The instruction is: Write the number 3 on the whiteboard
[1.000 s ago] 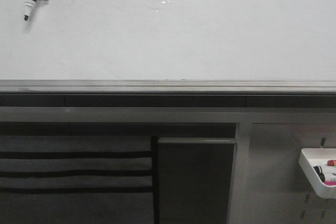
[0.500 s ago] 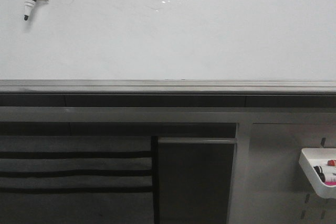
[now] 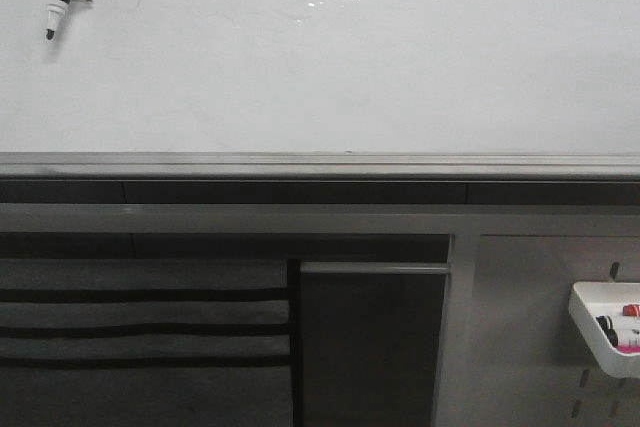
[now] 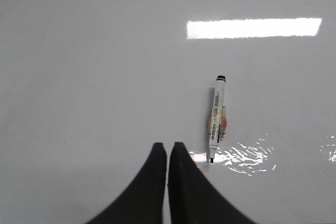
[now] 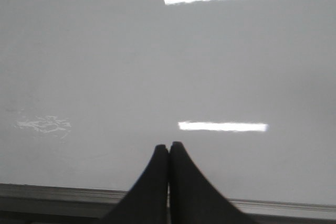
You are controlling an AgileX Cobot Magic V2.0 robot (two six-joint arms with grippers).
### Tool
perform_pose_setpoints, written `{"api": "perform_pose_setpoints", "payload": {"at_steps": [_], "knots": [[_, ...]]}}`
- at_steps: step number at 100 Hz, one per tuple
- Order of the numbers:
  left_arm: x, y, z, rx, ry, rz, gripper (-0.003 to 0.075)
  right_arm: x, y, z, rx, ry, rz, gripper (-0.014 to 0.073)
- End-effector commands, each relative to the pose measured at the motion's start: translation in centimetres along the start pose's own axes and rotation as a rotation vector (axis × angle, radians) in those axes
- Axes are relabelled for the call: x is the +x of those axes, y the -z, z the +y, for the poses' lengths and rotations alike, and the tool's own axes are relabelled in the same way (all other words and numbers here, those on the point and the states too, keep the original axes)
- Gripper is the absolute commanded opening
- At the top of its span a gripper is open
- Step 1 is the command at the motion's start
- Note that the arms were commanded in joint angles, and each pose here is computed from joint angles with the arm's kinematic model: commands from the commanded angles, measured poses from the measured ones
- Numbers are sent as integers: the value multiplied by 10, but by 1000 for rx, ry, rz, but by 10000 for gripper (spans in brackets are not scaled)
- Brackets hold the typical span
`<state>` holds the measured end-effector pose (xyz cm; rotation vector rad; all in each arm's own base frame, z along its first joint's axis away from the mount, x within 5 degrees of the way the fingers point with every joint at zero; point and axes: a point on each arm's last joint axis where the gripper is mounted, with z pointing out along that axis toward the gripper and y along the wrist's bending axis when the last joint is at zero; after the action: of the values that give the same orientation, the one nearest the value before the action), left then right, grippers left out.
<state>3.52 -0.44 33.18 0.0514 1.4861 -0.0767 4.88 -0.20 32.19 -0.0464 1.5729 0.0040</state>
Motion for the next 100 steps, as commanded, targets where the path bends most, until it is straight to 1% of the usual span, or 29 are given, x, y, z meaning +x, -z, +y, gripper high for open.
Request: {"api": "perform_pose_setpoints", "payload": {"at_steps": [1, 23, 79, 84, 88, 91, 93, 94, 95, 98, 100], "knots": [[-23, -6, 0, -5, 4, -46, -18, -26, -9, -1, 20, 63, -30, -74], [-24, -9, 0, -7, 5, -53, -18, -28, -22, 0, 16, 76, 5, -74], [-25, -9, 1, -8, 2, -58, -13, -27, -22, 0, 16, 76, 9, -66], [-25, -9, 1, -8, 2, -59, 27, -27, -22, 0, 16, 76, 9, -24], [-25, -9, 1, -11, -2, -59, 82, -27, -23, 0, 16, 78, 11, 46], [-25, -9, 1, -13, -8, -59, 155, -27, -23, 0, 17, 78, 10, 107], [-25, -9, 1, -15, -16, -59, 188, -27, -23, 0, 17, 80, 10, 157], [-25, -9, 1, -16, -18, -59, 223, -27, -23, 0, 17, 80, 10, 190], [-25, -9, 1, -17, -23, -58, 240, -27, -23, 0, 17, 80, 10, 208], [-25, -9, 1, -20, -31, -58, 326, -27, -23, 0, 18, 84, 10, 275], [-25, -9, 2, -22, -36, -58, 359, -27, -23, 0, 19, 85, 10, 322]]}}
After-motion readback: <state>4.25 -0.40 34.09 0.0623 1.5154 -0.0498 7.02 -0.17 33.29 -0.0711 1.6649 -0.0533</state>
